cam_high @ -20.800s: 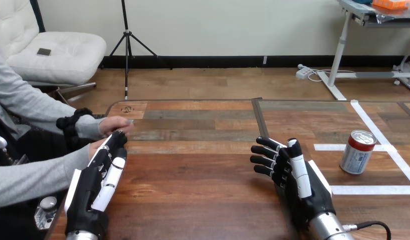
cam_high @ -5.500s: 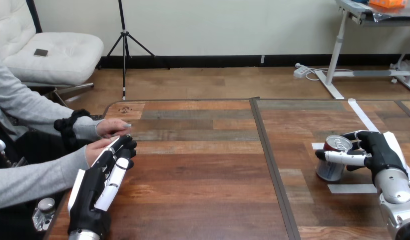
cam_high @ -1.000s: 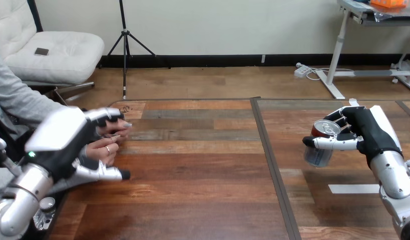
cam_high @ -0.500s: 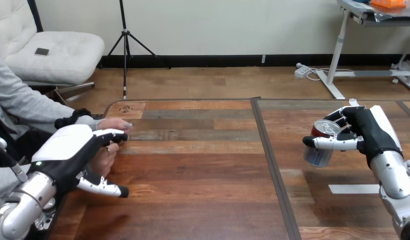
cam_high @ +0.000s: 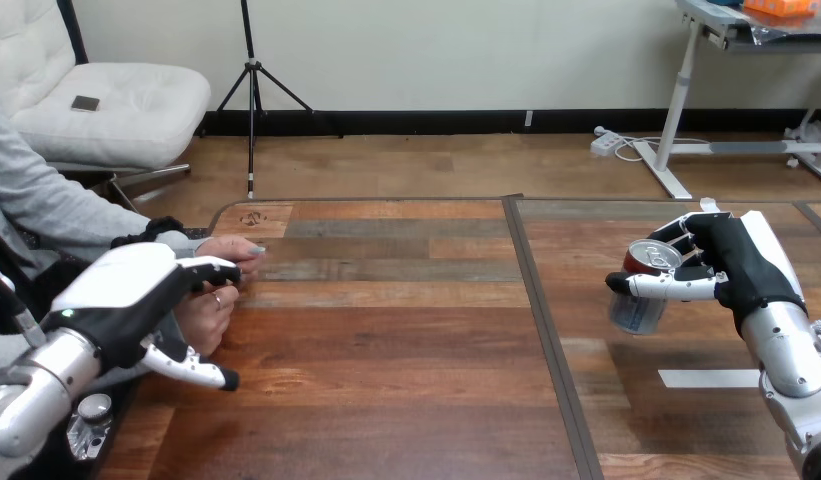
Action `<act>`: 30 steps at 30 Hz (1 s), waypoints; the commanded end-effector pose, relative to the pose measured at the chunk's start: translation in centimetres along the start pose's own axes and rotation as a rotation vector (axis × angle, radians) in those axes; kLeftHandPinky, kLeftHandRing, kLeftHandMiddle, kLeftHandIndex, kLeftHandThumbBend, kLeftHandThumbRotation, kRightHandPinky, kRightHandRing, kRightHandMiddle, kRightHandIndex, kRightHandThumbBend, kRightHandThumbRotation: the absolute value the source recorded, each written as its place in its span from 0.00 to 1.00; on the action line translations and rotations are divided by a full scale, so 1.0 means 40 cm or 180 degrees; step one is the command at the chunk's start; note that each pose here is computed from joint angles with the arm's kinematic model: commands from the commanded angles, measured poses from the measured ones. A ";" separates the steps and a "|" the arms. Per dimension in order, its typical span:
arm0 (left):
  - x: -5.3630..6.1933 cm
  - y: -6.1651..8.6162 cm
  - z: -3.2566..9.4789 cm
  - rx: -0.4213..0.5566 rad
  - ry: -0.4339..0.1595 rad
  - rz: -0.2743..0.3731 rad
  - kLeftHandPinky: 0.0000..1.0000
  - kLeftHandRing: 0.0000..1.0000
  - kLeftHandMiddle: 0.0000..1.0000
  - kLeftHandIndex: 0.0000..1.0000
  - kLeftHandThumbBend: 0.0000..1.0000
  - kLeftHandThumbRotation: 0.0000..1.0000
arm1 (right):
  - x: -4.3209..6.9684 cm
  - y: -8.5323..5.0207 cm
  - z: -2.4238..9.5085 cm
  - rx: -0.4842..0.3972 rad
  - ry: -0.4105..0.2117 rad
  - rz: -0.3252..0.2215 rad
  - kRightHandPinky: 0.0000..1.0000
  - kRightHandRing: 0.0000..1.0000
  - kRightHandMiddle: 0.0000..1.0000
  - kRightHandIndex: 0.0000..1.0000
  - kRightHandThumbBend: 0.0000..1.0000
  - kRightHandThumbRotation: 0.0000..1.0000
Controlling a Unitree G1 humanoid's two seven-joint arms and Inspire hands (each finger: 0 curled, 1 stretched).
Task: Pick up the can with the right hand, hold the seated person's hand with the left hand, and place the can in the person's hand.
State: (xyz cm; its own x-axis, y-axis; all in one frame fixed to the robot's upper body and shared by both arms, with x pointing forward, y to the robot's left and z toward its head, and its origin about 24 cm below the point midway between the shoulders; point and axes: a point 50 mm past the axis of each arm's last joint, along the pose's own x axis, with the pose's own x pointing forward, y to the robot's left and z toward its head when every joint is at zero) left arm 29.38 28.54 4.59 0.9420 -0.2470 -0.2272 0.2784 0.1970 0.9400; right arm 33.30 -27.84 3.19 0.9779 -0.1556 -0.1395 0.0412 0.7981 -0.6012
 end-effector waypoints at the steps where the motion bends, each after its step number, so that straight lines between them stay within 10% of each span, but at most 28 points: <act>1: 0.016 0.060 -0.006 0.0196 0.0038 0.0174 0.74 0.80 0.81 0.80 1.00 0.24 | 0.040 -0.041 0.107 0.0059 -0.0476 -0.0200 0.34 0.38 0.42 0.44 0.81 0.00; 30: 0.011 0.047 -0.052 0.0647 0.0399 0.0462 0.75 0.78 0.80 0.79 1.00 0.24 | 0.039 -0.039 0.102 0.0059 -0.0449 -0.0156 0.36 0.39 0.42 0.44 0.81 0.00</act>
State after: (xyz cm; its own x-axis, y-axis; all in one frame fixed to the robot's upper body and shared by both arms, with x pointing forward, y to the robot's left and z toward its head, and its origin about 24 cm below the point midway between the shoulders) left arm 28.94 30.42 2.96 0.9711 -0.1098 -0.2117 0.2183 0.0514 0.9745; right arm 33.30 -27.83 3.18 0.9780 -0.1547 -0.1402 0.0401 0.7981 -0.6011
